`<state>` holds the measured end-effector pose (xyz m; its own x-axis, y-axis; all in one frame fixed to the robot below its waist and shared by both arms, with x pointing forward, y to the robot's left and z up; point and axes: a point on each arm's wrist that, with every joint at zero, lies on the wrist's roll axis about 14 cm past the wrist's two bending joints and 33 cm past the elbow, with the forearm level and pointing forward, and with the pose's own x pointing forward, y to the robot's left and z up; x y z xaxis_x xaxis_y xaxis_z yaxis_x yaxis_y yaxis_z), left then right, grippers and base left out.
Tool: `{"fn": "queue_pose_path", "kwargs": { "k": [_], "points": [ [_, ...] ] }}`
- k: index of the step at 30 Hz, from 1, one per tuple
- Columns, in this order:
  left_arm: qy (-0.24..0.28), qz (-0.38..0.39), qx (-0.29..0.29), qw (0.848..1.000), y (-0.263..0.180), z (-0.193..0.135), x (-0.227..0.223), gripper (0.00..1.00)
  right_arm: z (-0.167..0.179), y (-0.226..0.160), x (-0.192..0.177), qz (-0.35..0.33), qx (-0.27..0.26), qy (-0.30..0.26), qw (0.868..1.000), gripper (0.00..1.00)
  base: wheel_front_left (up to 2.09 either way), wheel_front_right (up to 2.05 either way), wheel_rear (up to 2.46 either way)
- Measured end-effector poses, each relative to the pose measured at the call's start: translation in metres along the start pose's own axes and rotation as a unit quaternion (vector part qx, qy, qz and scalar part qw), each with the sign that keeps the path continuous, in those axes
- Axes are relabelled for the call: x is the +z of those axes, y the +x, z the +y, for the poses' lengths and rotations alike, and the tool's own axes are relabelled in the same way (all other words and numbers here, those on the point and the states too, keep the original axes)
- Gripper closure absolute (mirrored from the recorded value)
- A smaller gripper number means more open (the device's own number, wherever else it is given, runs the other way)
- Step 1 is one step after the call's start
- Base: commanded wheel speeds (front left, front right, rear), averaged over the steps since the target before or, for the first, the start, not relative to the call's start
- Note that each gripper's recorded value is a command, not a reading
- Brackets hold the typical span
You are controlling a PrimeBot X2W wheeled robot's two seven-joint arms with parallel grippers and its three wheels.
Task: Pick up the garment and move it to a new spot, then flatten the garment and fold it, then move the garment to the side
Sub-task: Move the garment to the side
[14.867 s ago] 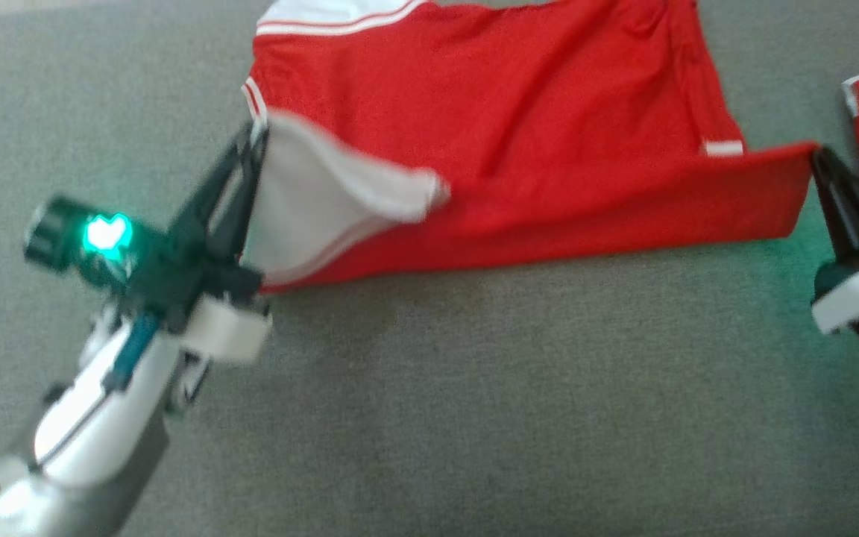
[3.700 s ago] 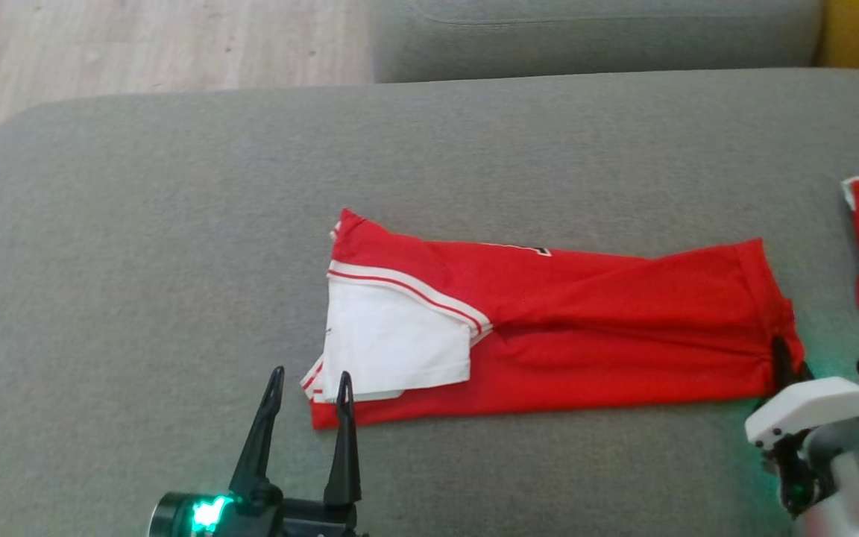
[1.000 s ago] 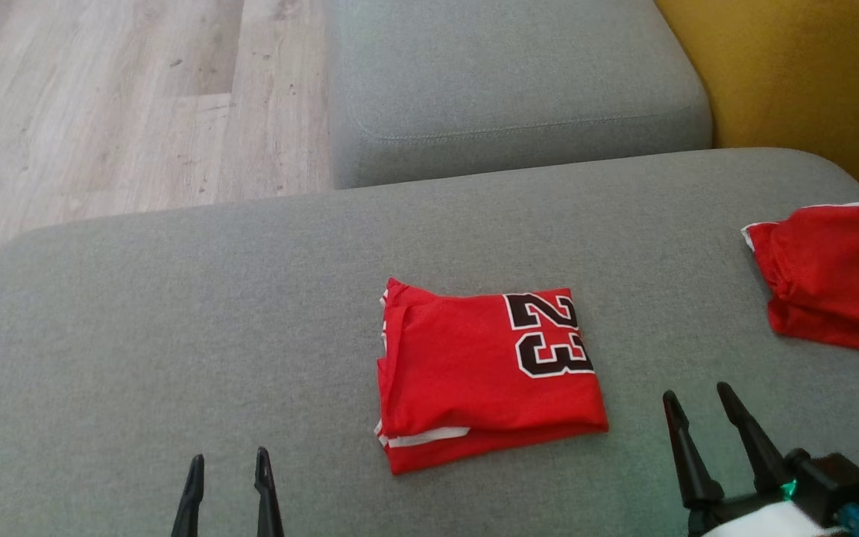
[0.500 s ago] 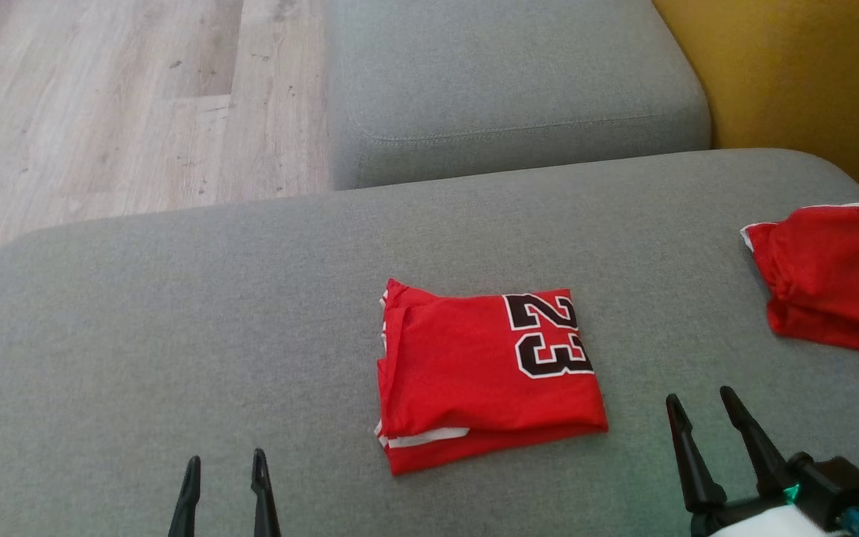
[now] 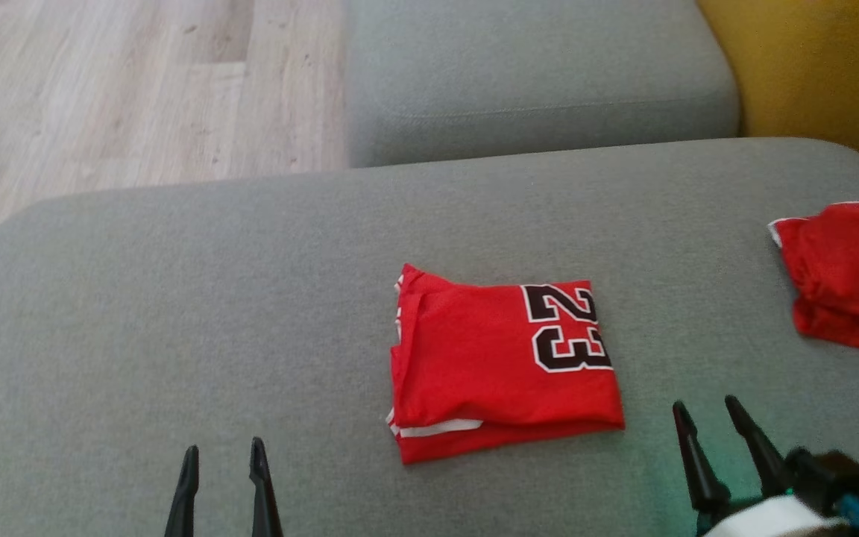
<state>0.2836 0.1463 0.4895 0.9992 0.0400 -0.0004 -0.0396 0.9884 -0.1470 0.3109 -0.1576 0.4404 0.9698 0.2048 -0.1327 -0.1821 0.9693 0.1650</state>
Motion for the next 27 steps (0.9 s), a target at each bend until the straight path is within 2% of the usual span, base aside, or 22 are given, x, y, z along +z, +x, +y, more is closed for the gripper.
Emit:
{"fn": "queue_pose_path", "kwargs": {
  "k": [4, 11, 20, 21, 22, 23, 27],
  "points": [
    [-0.008, 0.008, 0.004, 1.0, -0.001, 0.0, -0.003, 0.0, -0.005, 0.023, -0.007, 0.024, 0.001, 0.018, 1.0, 0.0, 0.0, 0.0, 0.0],
    [-0.006, 0.013, 0.008, 1.0, 0.008, -0.004, -0.005, 0.0, -0.006, 0.068, -0.024, 0.113, 0.021, 0.052, 0.992, 0.0, 0.0, 0.0, 0.0],
    [-0.004, 0.006, 0.019, 1.0, 0.022, -0.003, 0.0, 0.0, 0.031, 0.094, -0.063, 0.231, 0.063, 0.138, 0.961, 0.0, 0.0, 0.0, 0.0],
    [-0.004, 0.008, 0.02, 1.0, 0.022, -0.002, -0.001, 0.0, 0.034, 0.096, -0.063, 0.232, 0.066, 0.146, 0.96, 0.5, 0.0, 0.0, 0.0],
    [-0.004, 0.01, 0.02, 1.0, 0.023, -0.002, -0.002, 0.0, 0.036, 0.098, -0.062, 0.231, 0.067, 0.154, 0.958, 0.5, 0.0, 0.0, 0.0],
    [-0.004, 0.011, 0.02, 1.0, 0.023, -0.002, -0.003, 0.0, 0.038, 0.1, -0.061, 0.23, 0.069, 0.16, 0.957, 1.0, 0.0, 0.0, 0.0],
    [-0.005, 0.011, 0.008, 1.0, 0.03, -0.008, -0.003, 0.0, 0.03, 0.105, -0.054, 0.218, 0.071, 0.149, 0.962, 1.0, 0.0, 0.0, 0.0]
  ]
}}
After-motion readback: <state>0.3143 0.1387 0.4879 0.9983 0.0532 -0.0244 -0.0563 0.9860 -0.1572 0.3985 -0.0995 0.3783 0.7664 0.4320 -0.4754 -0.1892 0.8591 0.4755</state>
